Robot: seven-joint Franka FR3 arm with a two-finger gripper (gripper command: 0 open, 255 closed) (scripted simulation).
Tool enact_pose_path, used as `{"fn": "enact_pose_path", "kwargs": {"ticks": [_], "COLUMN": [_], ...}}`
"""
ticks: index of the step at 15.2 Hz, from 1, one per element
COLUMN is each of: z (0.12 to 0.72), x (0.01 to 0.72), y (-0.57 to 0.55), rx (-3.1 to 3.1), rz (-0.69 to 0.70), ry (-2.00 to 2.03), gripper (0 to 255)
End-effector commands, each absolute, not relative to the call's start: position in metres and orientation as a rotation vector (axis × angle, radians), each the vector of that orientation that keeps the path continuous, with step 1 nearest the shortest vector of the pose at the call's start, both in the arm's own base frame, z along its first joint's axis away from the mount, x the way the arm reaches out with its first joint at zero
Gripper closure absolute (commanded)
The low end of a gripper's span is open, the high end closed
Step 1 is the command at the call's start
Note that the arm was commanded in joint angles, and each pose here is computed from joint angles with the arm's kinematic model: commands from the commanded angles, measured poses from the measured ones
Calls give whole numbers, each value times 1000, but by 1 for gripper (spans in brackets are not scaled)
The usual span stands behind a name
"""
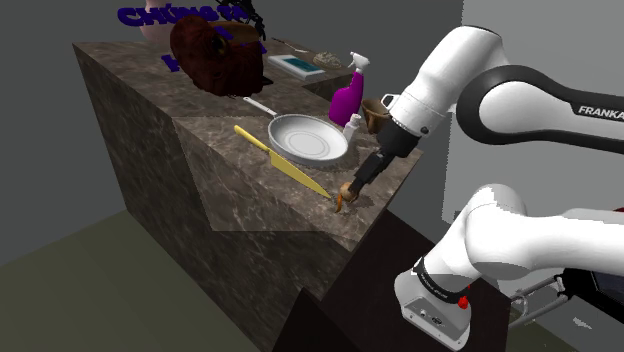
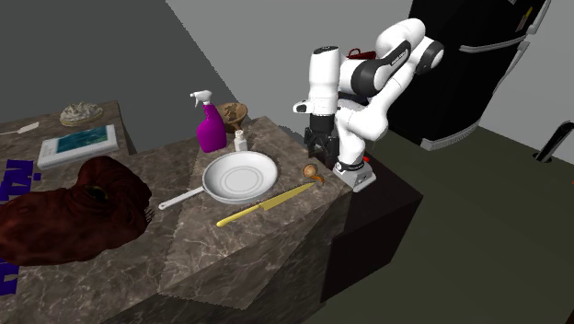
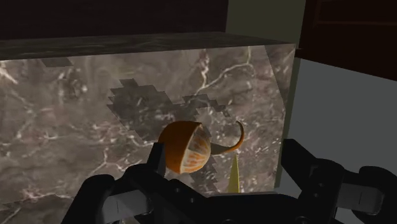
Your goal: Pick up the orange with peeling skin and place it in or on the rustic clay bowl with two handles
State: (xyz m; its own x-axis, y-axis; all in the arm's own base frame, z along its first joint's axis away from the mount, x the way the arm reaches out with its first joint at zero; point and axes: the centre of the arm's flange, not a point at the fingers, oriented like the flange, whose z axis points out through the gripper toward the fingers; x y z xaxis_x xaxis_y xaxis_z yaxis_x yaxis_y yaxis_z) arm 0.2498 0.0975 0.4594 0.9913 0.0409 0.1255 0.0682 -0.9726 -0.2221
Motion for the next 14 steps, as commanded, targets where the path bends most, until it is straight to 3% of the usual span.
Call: {"fn": "enact_pose_path", "kwargs": {"ticks": [1,9,10,14], "z": [450,447,447,445], "x": [250,251,251,251], "y": [100,101,101,101], "rx": [-2907,-2907,-2907,-2907], "rz": [-177,-177,-177,-177], "ry": [-80,-80,-80,-80], "gripper": [0,0,255,255]}}
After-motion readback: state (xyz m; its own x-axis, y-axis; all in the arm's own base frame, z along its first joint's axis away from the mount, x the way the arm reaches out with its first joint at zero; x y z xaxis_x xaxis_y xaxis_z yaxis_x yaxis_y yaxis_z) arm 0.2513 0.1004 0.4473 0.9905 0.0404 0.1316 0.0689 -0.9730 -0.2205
